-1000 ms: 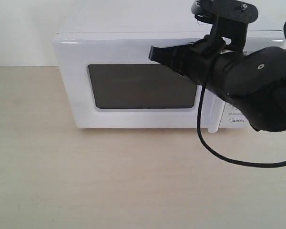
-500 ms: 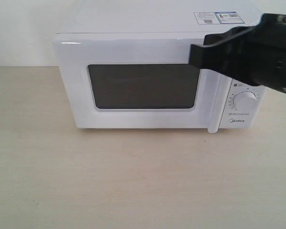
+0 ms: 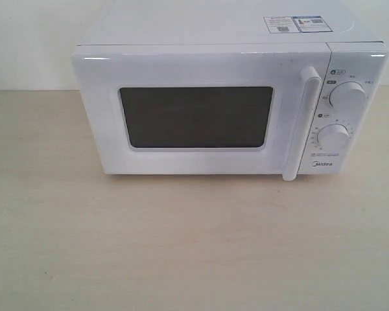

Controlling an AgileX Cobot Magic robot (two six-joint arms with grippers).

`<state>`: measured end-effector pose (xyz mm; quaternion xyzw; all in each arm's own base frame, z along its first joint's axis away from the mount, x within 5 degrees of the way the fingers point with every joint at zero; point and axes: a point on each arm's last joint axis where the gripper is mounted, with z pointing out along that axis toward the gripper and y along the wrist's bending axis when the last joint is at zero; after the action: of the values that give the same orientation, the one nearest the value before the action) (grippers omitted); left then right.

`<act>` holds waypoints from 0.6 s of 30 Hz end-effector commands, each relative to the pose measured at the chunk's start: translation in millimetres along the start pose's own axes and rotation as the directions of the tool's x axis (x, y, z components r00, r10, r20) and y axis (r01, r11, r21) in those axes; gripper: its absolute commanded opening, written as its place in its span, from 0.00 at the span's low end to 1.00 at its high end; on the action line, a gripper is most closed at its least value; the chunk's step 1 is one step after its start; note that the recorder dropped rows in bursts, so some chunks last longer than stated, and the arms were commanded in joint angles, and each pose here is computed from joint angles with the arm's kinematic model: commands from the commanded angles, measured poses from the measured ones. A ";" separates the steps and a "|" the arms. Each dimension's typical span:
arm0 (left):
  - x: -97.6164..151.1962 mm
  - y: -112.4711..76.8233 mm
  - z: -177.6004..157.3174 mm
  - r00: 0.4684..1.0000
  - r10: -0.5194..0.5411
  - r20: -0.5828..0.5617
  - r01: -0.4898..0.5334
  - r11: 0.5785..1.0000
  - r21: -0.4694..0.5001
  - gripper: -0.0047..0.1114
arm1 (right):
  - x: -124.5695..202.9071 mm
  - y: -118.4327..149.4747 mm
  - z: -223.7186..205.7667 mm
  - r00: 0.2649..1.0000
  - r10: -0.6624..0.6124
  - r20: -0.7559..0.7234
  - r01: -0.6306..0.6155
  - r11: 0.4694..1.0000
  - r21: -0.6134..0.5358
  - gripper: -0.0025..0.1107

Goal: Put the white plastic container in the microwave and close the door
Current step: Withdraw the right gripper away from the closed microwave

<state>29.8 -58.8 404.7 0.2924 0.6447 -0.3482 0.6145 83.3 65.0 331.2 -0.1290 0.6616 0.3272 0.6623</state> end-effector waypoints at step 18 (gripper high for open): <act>0.5 0.1 1.3 1.000 -0.023 0.006 0.022 1.000 0.009 0.08 | 10.6 12.4 -18.7 0.998 -0.035 -0.060 0.024 0.986 -0.166 0.02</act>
<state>29.7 -58.9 404.8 0.2916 0.6446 -0.3500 0.6139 60.8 65.8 323.4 -0.1949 0.6515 0.3718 0.6319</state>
